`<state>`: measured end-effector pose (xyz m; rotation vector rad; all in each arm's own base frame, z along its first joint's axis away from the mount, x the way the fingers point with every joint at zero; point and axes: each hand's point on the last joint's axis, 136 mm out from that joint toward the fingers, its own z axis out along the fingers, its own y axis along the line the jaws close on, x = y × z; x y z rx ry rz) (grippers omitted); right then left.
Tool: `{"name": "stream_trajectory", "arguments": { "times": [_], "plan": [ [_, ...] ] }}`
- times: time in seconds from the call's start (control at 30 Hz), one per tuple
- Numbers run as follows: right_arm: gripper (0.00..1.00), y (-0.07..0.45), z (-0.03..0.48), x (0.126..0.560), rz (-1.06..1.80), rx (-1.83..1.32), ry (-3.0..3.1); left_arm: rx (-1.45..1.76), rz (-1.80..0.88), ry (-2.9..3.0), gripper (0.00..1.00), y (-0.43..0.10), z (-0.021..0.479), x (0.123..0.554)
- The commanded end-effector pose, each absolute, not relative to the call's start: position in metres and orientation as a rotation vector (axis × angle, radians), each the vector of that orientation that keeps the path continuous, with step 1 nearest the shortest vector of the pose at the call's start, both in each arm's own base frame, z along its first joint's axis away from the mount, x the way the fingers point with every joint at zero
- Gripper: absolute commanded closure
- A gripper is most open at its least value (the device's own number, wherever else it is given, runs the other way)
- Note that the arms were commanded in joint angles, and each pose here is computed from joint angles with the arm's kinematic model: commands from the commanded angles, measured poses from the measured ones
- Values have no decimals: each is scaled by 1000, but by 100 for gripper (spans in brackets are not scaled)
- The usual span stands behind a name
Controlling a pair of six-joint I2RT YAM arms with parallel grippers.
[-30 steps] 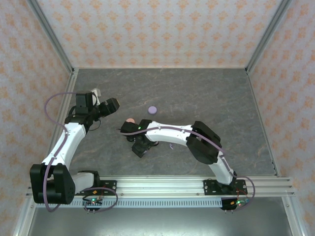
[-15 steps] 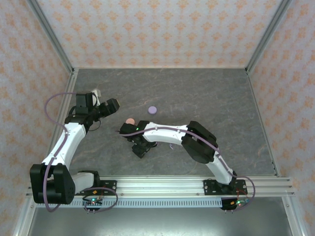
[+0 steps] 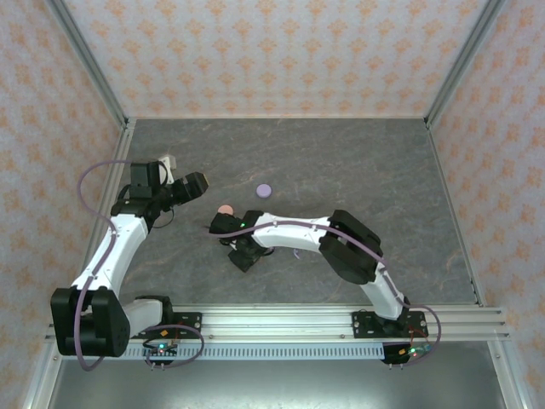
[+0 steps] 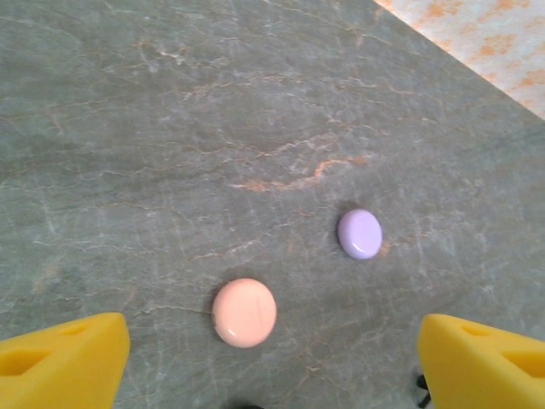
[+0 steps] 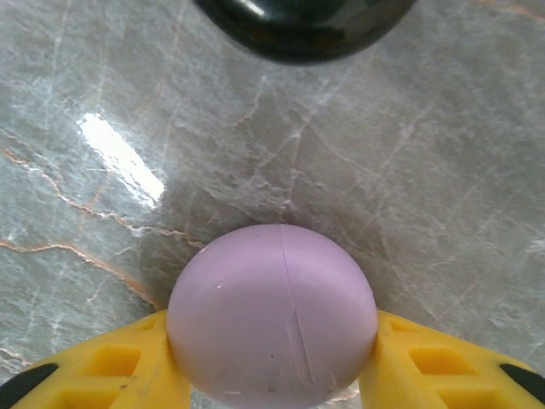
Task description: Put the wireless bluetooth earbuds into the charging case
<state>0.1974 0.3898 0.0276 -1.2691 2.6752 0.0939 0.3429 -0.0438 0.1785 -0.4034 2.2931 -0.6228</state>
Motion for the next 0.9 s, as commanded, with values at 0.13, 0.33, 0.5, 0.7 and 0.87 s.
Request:
{"name": "stream_trajectory", "arguments": {
  "times": [0.13, 0.33, 0.5, 0.7, 0.87],
  "plan": [
    [52, 396, 112, 236, 336, -1110, 2346, -253, -839, 2229, 16, -73, 212, 325],
    [53, 382, 174, 249, 397, -1053, 2072, -162, -1057, 2186, 20, -102, 239, 312],
    [53, 371, 227, 256, 412, -985, 1851, -32, -1200, 2184, 22, -131, 259, 295],
    [53, 366, 262, 258, 393, -981, 1702, 127, -1316, 2177, 22, -167, 274, 278],
    [53, 366, 268, 259, 383, -985, 1677, 189, -1367, 2184, 25, -182, 274, 273]
  ]
}}
